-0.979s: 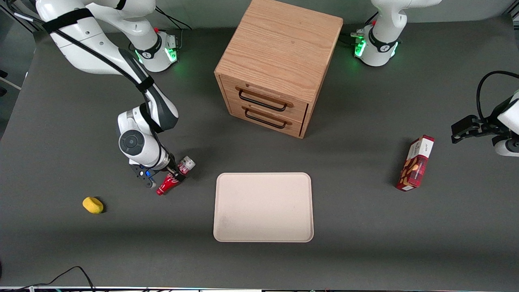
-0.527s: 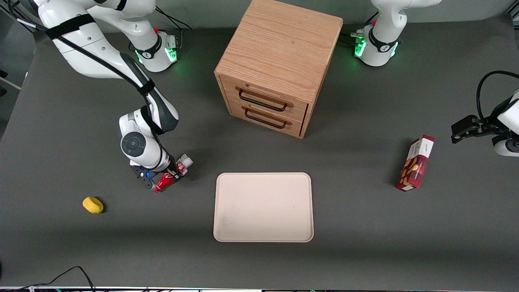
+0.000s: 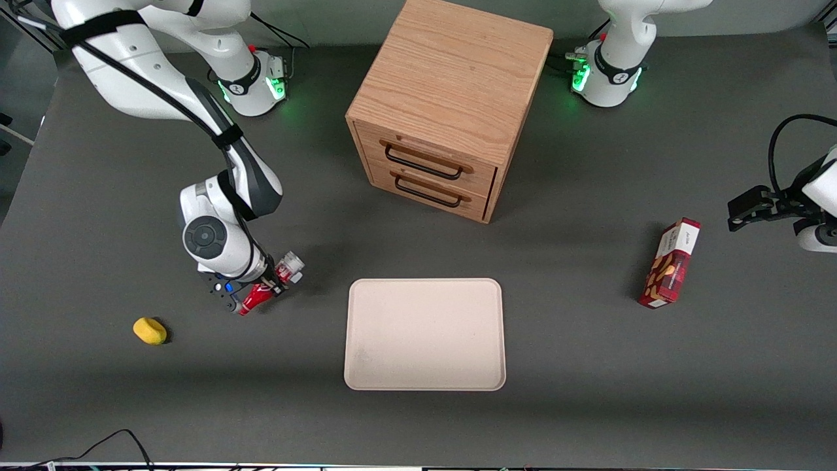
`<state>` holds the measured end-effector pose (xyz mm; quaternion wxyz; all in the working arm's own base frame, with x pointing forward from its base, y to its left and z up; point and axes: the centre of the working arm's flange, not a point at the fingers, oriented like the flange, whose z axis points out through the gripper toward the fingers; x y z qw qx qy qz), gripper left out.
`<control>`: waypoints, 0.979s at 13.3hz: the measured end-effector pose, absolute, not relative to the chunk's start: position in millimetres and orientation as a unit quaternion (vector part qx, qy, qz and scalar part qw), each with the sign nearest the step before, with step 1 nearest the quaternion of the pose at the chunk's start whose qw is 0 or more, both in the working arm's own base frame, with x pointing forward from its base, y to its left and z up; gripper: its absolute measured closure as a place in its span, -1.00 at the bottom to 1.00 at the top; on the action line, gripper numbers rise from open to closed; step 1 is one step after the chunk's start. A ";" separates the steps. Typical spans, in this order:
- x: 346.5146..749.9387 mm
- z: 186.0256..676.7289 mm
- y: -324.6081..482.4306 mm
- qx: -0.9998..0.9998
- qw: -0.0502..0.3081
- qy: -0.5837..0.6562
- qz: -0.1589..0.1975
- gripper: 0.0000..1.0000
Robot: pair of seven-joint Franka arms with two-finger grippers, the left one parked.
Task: Place coke bottle on tray
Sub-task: 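Lift the bottle and tilt it upright with the right gripper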
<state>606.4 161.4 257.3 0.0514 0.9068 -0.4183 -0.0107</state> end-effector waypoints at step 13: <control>639.4 516.0 178.2 0.937 0.058 -0.337 -0.069 -0.12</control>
